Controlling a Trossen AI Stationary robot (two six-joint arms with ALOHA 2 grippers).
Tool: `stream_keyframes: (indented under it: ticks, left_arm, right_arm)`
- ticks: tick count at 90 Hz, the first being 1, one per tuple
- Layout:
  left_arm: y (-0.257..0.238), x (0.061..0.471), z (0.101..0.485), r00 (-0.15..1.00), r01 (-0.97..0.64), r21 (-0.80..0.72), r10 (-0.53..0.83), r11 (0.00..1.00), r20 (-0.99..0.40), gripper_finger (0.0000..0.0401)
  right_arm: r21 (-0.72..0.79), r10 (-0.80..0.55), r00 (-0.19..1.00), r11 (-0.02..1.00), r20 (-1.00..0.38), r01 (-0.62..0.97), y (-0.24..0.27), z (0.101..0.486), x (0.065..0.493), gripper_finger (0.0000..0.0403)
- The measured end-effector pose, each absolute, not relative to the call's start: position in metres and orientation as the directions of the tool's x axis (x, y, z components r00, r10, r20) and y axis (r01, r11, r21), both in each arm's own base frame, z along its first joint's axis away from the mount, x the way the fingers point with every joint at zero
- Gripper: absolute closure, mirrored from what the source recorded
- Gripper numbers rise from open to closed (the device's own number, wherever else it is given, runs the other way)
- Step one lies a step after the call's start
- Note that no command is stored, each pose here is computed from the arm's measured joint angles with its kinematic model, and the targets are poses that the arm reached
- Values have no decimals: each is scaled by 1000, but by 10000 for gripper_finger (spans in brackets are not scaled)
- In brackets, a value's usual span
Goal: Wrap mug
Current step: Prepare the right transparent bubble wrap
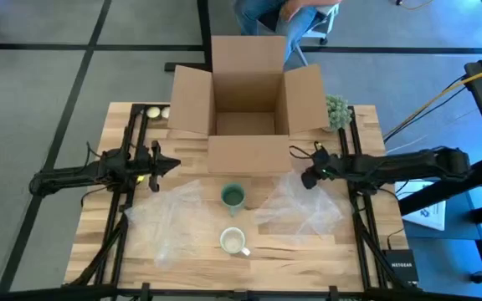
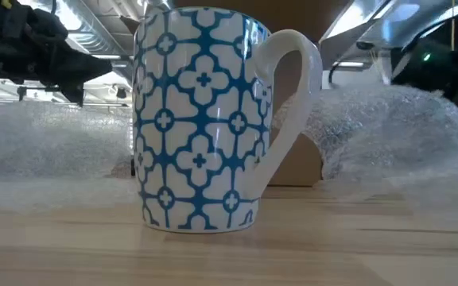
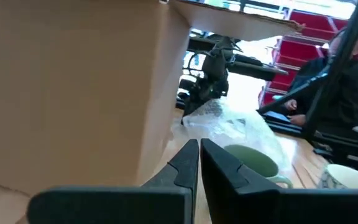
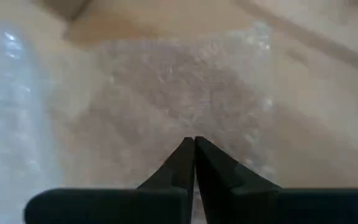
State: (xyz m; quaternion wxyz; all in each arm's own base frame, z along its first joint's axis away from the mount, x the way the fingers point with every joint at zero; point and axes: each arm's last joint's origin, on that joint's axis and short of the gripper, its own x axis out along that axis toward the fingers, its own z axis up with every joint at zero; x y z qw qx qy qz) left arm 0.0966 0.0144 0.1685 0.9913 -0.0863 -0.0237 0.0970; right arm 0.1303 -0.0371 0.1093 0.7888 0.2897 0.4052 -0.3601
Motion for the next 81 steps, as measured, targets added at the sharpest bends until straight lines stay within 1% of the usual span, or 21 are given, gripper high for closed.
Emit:
stream_keyframes:
  ticks: [8,18,26,33,42,59,69,81]
  left_arm:
    - [14,97,168,980,-189,-168,197,967,30,401]
    - [14,97,169,980,-190,-158,197,969,31,401]
    - [15,97,169,979,-193,-158,200,968,31,401]
    - [15,97,169,979,-193,-158,200,968,31,401]
    - [15,97,169,979,-193,-158,200,968,30,401]
    - [15,97,169,979,-194,-158,201,968,30,401]
    - [15,97,168,979,-194,-158,201,968,29,401]
    - [15,97,169,978,-200,-138,206,970,30,401]
  right_arm:
    - [113,-385,362,537,-849,836,-48,107,131,402]
    - [41,-447,302,506,-842,862,-59,113,132,402]
    - [38,-434,312,533,-845,845,-65,126,137,402]
    - [70,-388,350,578,-852,813,-68,144,144,402]
    - [115,-273,356,628,-894,769,-65,163,145,402]
    - [233,-106,438,724,-893,650,-47,201,143,402]
    - [298,-71,512,742,-856,601,-31,213,142,402]
    - [281,-56,510,781,-858,558,-12,207,143,402]
